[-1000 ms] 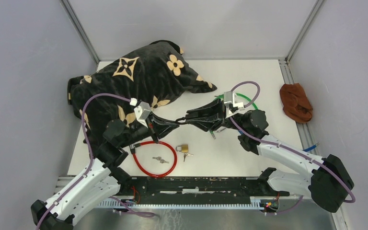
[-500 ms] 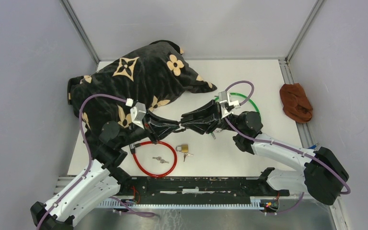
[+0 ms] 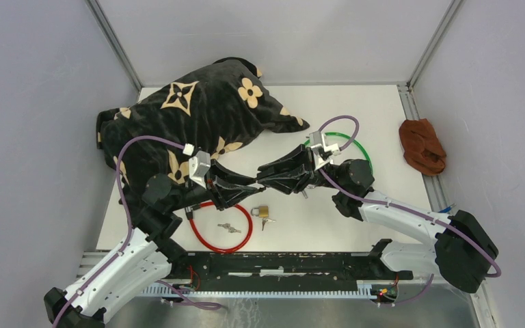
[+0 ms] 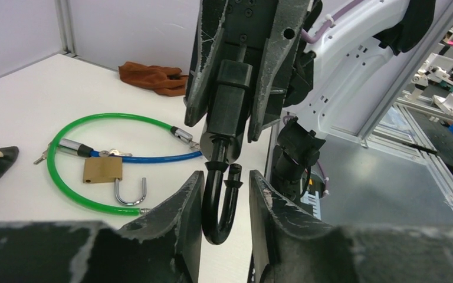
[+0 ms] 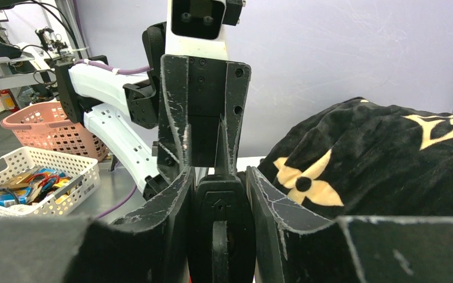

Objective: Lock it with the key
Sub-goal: Lock the lock.

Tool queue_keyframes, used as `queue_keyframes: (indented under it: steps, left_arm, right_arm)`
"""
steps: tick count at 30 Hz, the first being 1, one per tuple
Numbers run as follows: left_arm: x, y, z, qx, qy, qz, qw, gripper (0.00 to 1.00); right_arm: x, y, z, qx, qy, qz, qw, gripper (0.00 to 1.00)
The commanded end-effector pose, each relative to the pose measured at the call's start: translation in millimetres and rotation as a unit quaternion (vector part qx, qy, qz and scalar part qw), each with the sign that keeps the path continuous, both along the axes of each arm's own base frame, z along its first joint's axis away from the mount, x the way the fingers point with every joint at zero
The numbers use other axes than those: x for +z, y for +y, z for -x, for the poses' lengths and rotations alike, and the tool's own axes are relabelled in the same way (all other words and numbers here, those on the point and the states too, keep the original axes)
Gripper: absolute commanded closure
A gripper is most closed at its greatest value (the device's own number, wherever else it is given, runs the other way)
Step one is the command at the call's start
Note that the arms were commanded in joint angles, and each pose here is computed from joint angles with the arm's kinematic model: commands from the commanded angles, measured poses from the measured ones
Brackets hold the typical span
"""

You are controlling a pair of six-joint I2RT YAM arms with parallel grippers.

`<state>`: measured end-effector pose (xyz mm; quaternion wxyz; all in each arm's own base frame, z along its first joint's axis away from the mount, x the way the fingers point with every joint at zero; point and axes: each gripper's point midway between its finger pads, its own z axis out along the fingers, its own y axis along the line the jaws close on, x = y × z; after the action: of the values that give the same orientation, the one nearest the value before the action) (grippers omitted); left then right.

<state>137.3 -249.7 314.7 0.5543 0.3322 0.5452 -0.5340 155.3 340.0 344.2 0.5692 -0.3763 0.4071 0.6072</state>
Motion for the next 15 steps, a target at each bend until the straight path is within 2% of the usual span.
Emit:
queue_keyframes:
  steps: [1,4,9,12,15]
  left_arm:
    - [12,-3,19,-0.048,-0.031,0.012,0.998,0.60]
    - [12,-3,21,-0.050,-0.035,0.009,0.998,0.63]
    - [5,-4,30,-0.077,-0.043,-0.004,0.996,0.96]
    - [6,-3,33,-0.085,-0.057,-0.007,0.995,0.98]
    - [11,-1,27,-0.061,-0.078,-0.005,0.995,0.98]
  right_arm:
    - [43,-6,2,-0.015,-0.044,-0.053,0.998,1.00]
    - [42,-7,2,-0.016,-0.045,-0.053,0.997,1.00]
    - [45,-8,3,-0.017,-0.049,-0.052,0.997,1.00]
    - [44,-8,3,-0.019,-0.054,-0.044,0.997,1.00]
    - [35,-4,0,-0.022,-0.055,-0.016,0.998,1.00]
